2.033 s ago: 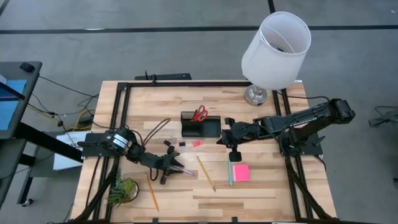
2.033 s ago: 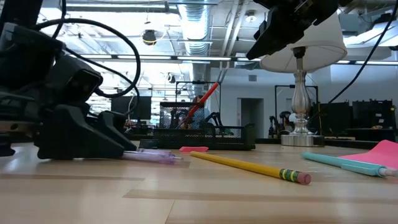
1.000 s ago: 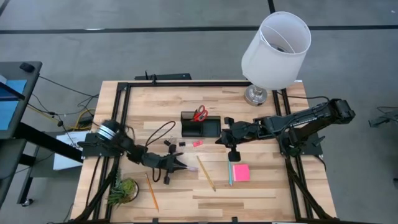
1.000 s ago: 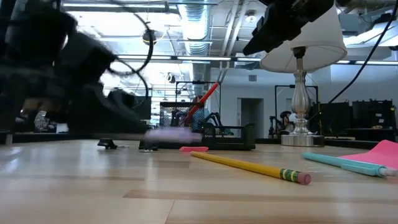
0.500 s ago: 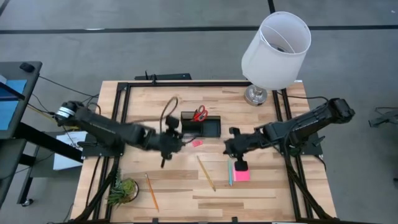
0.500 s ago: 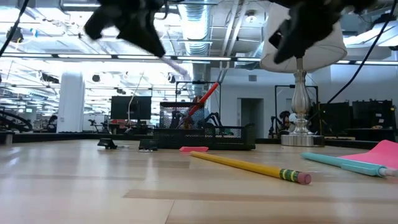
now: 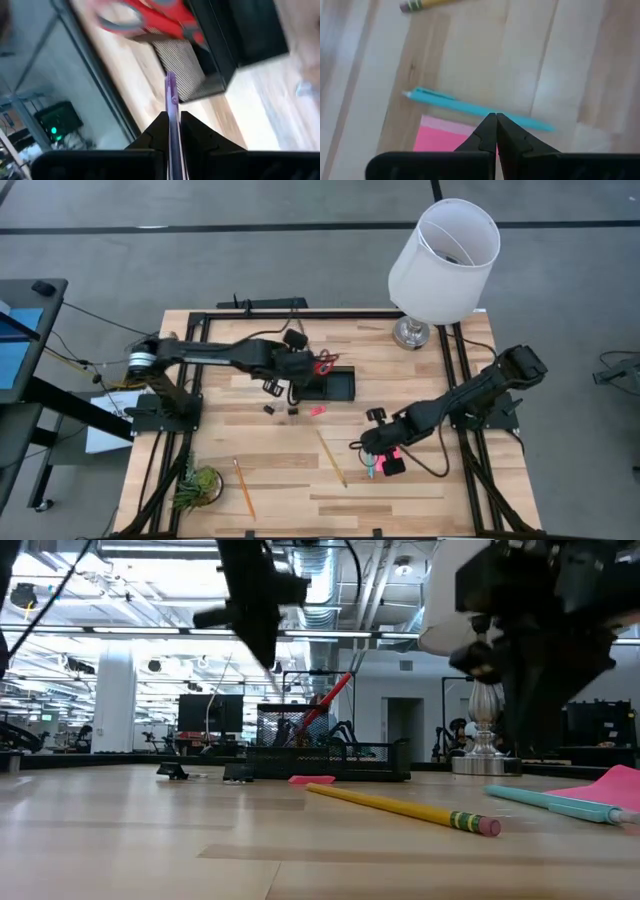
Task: Pick and place office supplies into organizer
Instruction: Put the purple pen into the top left compartment of the black desk organizer, then put the yellow pencil into the top left compartment of the black desk organizer
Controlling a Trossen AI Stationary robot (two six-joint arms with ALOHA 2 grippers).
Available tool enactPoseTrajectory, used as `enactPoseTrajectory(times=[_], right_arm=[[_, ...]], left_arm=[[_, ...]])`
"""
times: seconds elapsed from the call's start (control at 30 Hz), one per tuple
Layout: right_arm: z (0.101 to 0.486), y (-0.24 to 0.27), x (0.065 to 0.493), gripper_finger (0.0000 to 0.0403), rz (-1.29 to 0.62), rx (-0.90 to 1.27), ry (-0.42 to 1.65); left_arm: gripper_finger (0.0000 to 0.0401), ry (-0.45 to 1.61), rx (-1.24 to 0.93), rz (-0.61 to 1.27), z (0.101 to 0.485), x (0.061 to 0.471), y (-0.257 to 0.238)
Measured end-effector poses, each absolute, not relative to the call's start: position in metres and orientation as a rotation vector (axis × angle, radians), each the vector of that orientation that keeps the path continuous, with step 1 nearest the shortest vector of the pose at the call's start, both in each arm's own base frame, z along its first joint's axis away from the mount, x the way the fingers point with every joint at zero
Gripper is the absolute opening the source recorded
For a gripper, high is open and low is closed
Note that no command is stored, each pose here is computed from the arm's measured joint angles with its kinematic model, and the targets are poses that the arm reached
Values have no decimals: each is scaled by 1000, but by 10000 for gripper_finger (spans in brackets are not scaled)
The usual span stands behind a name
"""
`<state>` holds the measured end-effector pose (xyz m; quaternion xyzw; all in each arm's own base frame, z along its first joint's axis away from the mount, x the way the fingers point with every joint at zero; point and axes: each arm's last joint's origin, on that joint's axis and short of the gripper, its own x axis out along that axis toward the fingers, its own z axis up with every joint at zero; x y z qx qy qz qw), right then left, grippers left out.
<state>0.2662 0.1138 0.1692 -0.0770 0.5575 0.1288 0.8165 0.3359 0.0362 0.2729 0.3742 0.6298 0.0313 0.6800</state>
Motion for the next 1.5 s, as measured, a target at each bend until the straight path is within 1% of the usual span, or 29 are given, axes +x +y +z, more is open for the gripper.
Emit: enactPoseTrajectory(times=[0.1, 0.17, 0.33, 0.5, 0.7, 0.87, 1.0, 1.13, 1.23, 1.33, 1.5], right_arm=[[162, 109, 269, 1, 265, -128, 1233], [160, 106, 270, 1, 253, -121, 1243], [157, 98, 274, 1, 226, -104, 1252], [158, 96, 275, 1, 218, -96, 1249], [158, 96, 275, 1, 219, -95, 1249], [158, 96, 275, 1, 220, -94, 1246], [158, 96, 276, 1, 220, -94, 1245], [158, 96, 275, 1, 219, -94, 1246], [158, 96, 275, 1, 219, -95, 1248], [158, 96, 275, 1, 217, -96, 1247], [158, 100, 274, 1, 224, -110, 1241]], left_arm=[[19, 1560, 897, 32, 252, 344, 38], [19, 1623, 923, 6, 243, 350, 39], [21, 1706, 961, -78, 227, 362, 39], [38, 1722, 998, -81, 224, 373, 35], [64, 1729, 1029, -136, 223, 375, 29], [83, 1742, 983, -91, 223, 374, 29], [96, 1746, 990, -40, 225, 373, 27], [100, 1722, 947, 133, 252, 374, 21], [98, 1680, 822, 238, 284, 372, 14], [96, 1543, 666, 329, 318, 372, 6], [96, 1380, 445, 268, 362, 357, -3]])
